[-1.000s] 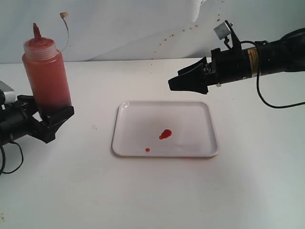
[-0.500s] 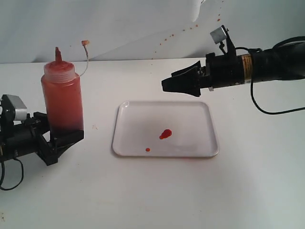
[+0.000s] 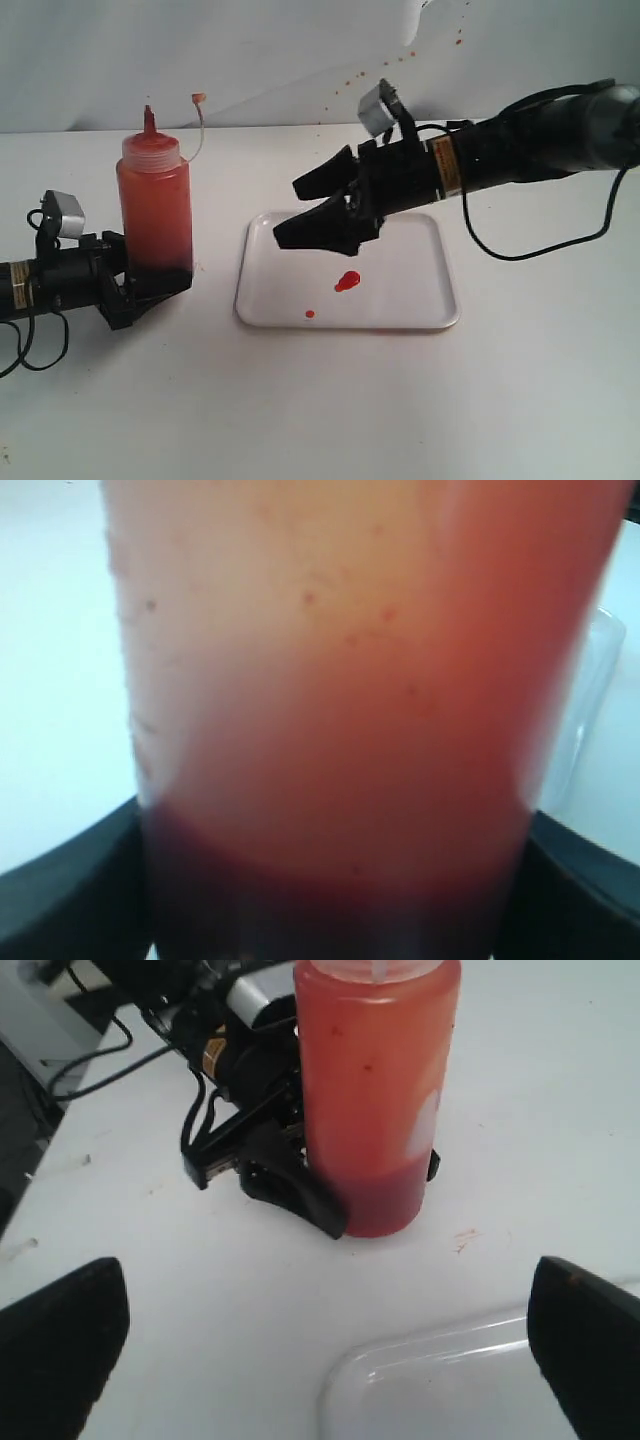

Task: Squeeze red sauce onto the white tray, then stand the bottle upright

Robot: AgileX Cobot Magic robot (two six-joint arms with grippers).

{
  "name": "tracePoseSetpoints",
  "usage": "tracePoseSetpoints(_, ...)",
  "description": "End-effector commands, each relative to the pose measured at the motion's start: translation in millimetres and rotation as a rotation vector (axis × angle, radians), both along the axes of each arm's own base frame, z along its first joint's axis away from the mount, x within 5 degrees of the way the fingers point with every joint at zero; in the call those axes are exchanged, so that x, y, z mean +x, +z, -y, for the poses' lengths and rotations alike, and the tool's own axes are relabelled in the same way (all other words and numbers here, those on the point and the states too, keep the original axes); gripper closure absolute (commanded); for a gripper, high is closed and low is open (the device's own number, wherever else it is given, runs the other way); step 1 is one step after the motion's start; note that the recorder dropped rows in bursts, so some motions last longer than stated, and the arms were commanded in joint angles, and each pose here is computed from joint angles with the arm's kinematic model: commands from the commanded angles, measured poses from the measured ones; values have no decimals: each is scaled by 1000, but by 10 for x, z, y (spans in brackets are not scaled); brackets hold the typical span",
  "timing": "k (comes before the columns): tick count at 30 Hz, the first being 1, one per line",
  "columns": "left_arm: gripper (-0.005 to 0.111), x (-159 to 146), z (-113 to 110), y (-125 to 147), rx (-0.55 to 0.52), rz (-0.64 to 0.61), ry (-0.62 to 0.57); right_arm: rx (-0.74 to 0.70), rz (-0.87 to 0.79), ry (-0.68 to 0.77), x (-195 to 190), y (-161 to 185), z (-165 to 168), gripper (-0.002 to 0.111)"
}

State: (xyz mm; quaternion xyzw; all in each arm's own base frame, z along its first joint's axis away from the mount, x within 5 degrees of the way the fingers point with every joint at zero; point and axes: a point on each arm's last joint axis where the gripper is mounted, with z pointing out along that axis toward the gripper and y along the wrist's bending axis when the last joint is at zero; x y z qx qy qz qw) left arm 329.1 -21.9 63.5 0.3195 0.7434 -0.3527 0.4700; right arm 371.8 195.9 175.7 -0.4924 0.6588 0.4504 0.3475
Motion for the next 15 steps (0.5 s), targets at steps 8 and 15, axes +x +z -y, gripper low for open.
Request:
tracePoseSetpoints(8,107,-72,369,64,10,96,-198,-92,105,-23,-114,-73,-411,4)
tracePoseSetpoints(15,107,-70,368,64,13,105,-198,-32,84,-86,-79,-22,-448,28)
